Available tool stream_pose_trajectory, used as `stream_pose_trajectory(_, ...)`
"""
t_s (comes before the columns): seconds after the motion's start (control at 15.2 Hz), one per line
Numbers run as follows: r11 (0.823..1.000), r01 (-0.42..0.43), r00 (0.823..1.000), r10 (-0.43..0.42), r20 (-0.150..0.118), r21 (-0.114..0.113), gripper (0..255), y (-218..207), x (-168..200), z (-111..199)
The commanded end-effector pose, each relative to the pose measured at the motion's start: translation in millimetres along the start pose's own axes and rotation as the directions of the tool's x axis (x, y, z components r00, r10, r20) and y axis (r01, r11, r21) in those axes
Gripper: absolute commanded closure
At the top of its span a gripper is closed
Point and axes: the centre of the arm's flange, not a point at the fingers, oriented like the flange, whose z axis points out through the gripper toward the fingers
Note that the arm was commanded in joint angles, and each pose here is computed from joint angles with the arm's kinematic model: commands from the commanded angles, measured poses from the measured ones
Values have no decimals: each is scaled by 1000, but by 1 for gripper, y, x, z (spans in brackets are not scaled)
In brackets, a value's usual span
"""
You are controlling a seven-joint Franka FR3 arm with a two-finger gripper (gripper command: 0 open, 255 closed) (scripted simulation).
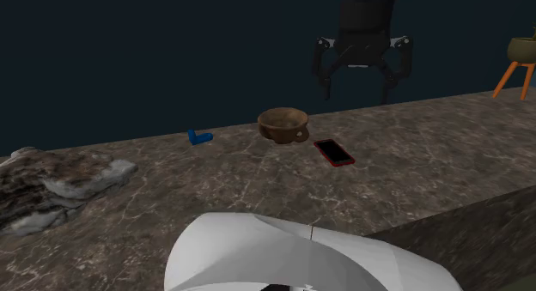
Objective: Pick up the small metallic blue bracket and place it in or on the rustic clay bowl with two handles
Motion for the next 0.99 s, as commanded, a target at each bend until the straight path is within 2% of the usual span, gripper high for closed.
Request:
stream_pose_trajectory(0.0,1000,0,1000,0,0,0,0,0,0,0)
stream_pose_trajectory(0.92,999,-22,999,23,23,-44,0,-178,56,47)
